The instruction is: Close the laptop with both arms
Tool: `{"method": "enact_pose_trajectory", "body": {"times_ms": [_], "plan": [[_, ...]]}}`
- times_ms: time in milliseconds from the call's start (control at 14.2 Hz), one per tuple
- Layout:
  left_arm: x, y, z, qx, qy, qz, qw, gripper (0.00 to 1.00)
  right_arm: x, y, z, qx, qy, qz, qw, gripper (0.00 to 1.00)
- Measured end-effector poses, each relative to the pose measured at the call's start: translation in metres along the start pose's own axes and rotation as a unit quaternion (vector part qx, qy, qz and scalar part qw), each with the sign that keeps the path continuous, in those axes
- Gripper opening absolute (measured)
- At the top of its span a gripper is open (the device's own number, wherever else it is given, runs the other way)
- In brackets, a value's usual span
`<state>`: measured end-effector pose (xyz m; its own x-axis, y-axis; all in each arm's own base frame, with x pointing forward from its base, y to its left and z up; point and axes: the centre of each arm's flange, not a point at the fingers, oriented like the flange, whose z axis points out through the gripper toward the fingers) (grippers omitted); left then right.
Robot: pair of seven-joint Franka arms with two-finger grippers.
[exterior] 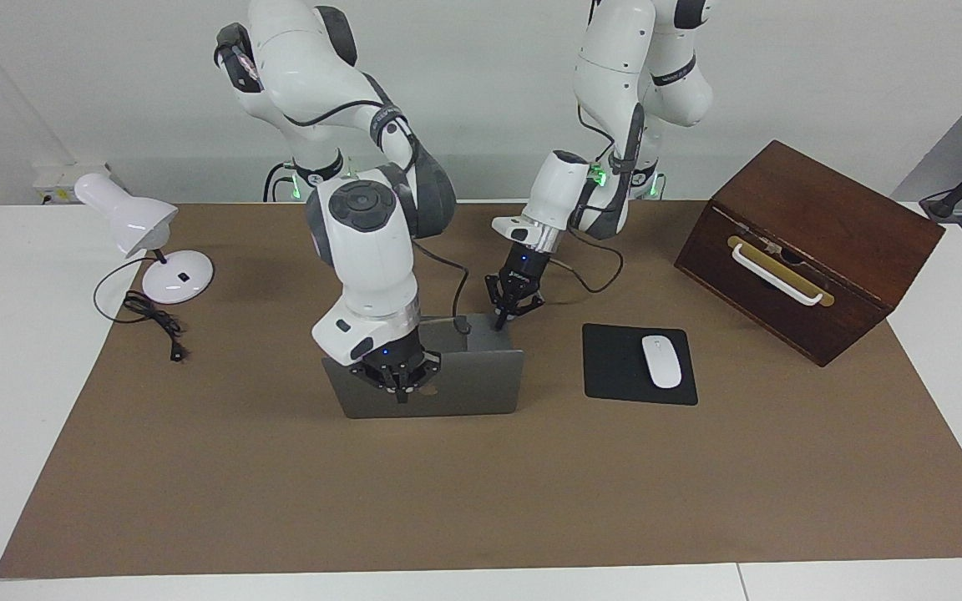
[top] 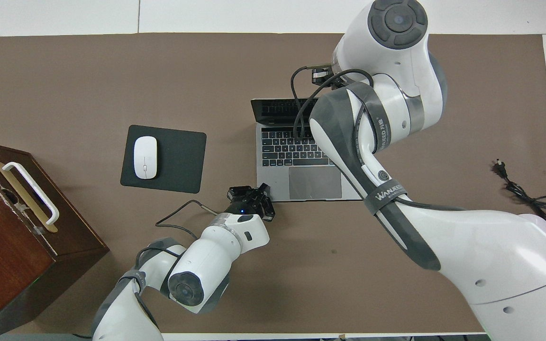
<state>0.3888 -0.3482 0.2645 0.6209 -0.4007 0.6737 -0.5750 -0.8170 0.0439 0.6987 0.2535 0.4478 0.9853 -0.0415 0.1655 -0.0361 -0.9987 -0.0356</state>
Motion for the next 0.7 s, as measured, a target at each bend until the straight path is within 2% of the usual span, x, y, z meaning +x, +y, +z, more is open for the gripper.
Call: {"method": "enact_pose_trajectory", "body": {"times_ms": [141, 422, 704], "plan": [[0.0, 0.0, 0.0, 0.0, 0.0, 0.0, 1.0, 0.01, -0.001, 0.001, 0.001, 0.014, -0.01, 0.009, 1.0, 0.01], [0.0, 0.0, 0.0, 0.0, 0.0, 0.0, 1.0, 0.01, -0.005, 0.004, 0.005, 0.009, -0.033, 0.012, 0.999, 0.01], [0.0, 0.0, 0.0, 0.0, 0.0, 0.001, 1.0, 0.01, -0.018, 0.01, 0.006, 0.006, -0.087, 0.02, 0.996, 0.01]]}}
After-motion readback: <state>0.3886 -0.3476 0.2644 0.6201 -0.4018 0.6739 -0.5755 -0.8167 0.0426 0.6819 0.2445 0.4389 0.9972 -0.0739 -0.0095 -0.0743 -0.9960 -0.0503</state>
